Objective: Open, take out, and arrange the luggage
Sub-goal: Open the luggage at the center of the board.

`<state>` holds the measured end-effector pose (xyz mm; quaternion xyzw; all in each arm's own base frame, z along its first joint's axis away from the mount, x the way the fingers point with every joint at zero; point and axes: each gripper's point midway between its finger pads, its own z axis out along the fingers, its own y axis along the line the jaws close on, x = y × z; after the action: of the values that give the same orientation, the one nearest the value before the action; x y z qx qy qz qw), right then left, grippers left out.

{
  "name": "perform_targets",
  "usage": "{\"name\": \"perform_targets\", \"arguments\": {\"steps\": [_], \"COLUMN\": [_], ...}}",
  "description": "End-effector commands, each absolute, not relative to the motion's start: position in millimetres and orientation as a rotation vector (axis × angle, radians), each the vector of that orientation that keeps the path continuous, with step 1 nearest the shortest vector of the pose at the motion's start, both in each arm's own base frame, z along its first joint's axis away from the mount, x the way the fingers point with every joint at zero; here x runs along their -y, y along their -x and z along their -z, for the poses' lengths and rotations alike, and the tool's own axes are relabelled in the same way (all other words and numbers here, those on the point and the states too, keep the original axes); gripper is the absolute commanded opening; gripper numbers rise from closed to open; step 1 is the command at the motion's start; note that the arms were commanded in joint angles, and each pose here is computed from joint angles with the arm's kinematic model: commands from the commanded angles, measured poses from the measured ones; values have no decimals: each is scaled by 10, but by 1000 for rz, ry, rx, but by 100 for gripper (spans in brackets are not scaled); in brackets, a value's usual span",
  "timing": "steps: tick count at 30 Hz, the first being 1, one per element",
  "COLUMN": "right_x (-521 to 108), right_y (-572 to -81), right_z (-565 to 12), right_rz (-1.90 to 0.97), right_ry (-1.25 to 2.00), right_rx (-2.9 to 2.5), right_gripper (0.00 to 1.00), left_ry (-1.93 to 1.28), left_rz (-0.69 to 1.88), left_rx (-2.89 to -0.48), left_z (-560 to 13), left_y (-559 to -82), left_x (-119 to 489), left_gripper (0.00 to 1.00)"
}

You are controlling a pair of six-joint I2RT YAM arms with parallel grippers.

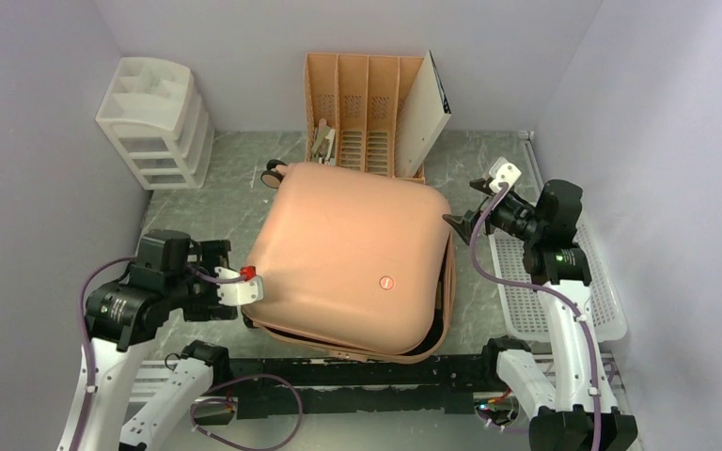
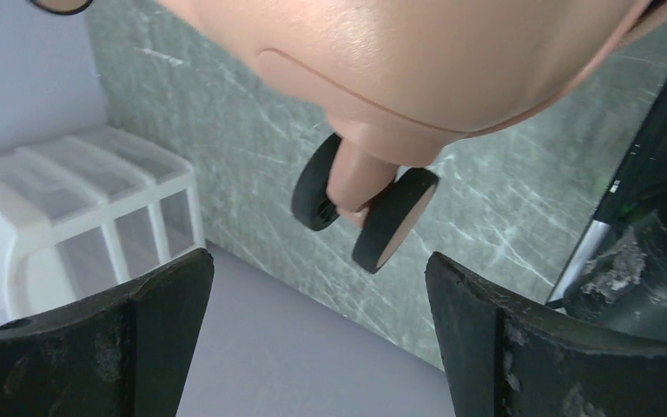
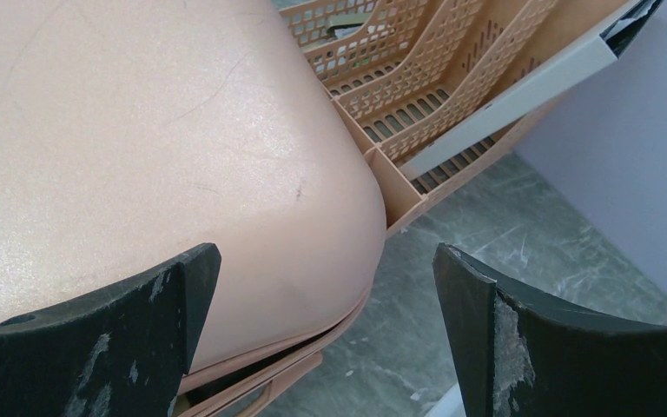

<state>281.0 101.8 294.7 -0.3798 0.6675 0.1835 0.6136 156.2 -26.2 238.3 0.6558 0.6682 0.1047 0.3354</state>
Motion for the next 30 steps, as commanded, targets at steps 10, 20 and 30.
{"name": "perform_targets", "arguments": {"steps": [10,20,30], "right_x": [-994,-985,-999], "right_y": [-2836,-2794,-2422], "right_z": [-2963,-3083,-3745], "right_rz": [-382,-361,-268], "right_ry": [873,884,1069], "right_rx": [-1504,-1493,-1433], "right_gripper": [100,100,100], "left_ry": [-1885,-1839,-1404], "left_rz": [-95,-17,-29], "left_rx": [-1747,-1643,-1434], "left_z": [-1917,-1932,-3364], "left_y": [-1634,-1745,-2204], "left_x": [442,670,1026], "left_gripper": [97,53,5]}}
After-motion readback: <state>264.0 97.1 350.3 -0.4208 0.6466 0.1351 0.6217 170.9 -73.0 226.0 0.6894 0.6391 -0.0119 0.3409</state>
